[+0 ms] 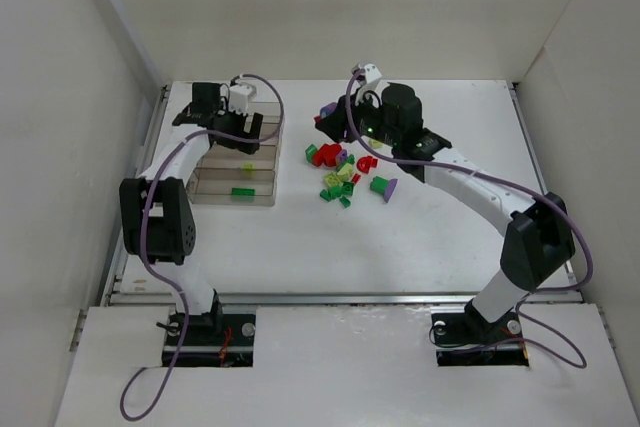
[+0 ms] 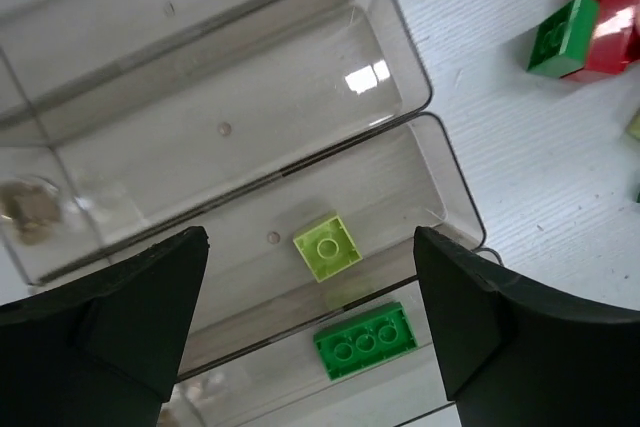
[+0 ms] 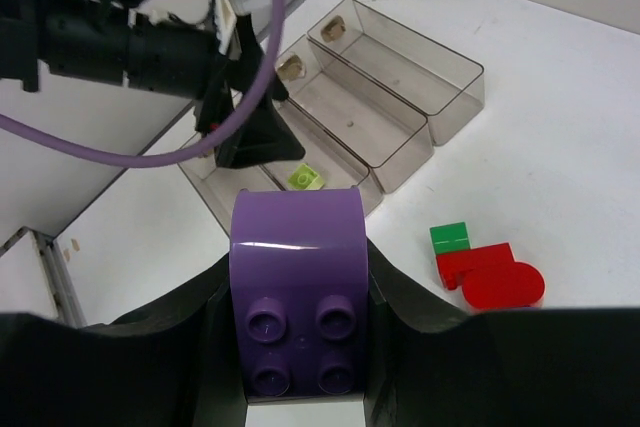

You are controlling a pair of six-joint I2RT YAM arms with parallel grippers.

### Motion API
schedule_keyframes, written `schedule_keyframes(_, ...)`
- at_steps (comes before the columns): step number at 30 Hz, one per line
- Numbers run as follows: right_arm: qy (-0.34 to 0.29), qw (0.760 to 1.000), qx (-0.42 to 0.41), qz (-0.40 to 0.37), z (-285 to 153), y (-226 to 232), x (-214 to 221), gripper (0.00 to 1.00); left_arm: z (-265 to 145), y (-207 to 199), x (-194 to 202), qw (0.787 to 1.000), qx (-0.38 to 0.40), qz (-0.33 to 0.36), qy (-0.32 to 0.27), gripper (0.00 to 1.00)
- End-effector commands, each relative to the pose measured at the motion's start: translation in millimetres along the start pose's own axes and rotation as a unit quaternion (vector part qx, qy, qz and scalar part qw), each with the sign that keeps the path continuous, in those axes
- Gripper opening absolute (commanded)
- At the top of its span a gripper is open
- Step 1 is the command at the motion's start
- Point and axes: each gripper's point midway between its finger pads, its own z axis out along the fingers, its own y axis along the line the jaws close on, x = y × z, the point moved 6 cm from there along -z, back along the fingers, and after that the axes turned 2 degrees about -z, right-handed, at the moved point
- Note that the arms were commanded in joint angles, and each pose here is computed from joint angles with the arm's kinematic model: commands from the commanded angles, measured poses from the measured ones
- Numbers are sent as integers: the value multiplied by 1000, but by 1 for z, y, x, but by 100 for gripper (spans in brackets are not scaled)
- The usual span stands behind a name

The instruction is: Sort the legos into containers by color

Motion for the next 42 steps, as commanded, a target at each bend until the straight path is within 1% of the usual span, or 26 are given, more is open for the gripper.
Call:
schedule_keyframes(1,-51,998,-35,-28,-8,16,-36,0,-56,-19,-61,987,4,111,-117,81)
schedule_keyframes(3,-60,996,-53,-34,-19,25,-45,0,-75,-39,-60,976,22,171,-131,80)
schedule_keyframes(4,-63,996,-59,-36,-22,28,-48,0,-81,-47,-59,966,35,219,-134,78)
schedule_keyframes(5,-59,995,-71,-37,-25,31,-46,0,-96,-56,-62,955,38,251,-150,77)
schedule_keyframes(7,-61,993,-90,-41,-30,38,-50,0,-105,-78,-59,935,55,313,-160,77)
schedule_keyframes(8,-58,991,-113,-44,-34,45,-51,0,-111,-85,-62,916,51,356,-177,79)
schedule_keyframes(10,-56,989,-132,-44,-39,51,-52,0,-133,-111,-59,884,54,405,-225,84)
schedule_keyframes(11,-54,988,-138,-39,-39,52,-52,0,-145,-119,-70,860,40,427,-276,88)
schedule_keyframes(12,-56,987,-144,-41,-42,55,-54,0,-171,-131,-73,834,31,444,-325,96)
schedule_keyframes(13,-56,985,-157,-39,-45,63,-56,0,-166,-141,-61,826,41,452,-335,99)
schedule_keyframes(15,-60,985,-158,-36,-49,65,-59,0,-182,-156,-64,789,34,475,-387,99)
schedule_keyframes(16,-57,983,-168,-36,-48,71,-57,0,-186,-169,-59,778,47,482,-400,99)
schedule_keyframes(21,-57,978,-196,-37,-57,90,-58,0,-193,-191,-68,770,43,482,-416,99)
schedule_keyframes(23,-52,979,-195,-30,-57,89,-55,0,-194,-198,-72,765,42,482,-424,99)
schedule_keyframes(26,-49,978,-200,-21,-59,94,-53,0,-187,-202,-73,770,47,479,-419,99)
schedule_keyframes(28,-51,977,-206,-24,-63,96,-55,0,-188,-208,-76,766,51,481,-424,96)
schedule_keyframes(29,-51,977,-206,-24,-63,96,-55,0,-188,-208,-75,768,53,477,-424,94)
schedule_keyframes(30,-50,977,-207,-19,-63,96,-55,0,-186,-209,-77,772,56,472,-423,89)
schedule_keyframes(33,-49,977,-206,-19,-65,97,-53,0,-190,-211,-81,769,59,468,-432,79)
schedule_keyframes(34,-45,978,-205,-17,-64,96,-50,0,-192,-211,-82,766,57,468,-437,72)
schedule_keyframes(35,-45,978,-205,-17,-64,96,-50,0,-192,-211,-82,769,60,463,-436,69)
schedule_keyframes(36,-45,978,-205,-17,-64,96,-50,0,-193,-211,-84,767,58,463,-441,69)
schedule_keyframes(38,-41,978,-204,-15,-64,94,-46,0,-197,-215,-86,765,62,459,-447,63)
schedule_keyframes(39,-41,978,-204,-15,-64,94,-46,0,-197,-215,-85,768,65,455,-446,63)
schedule_keyframes(41,-41,978,-204,-15,-64,94,-46,0,-200,-216,-88,764,67,456,-451,62)
schedule_keyframes(42,-41,978,-204,-15,-64,94,-46,0,-200,-218,-87,762,72,458,-452,58)
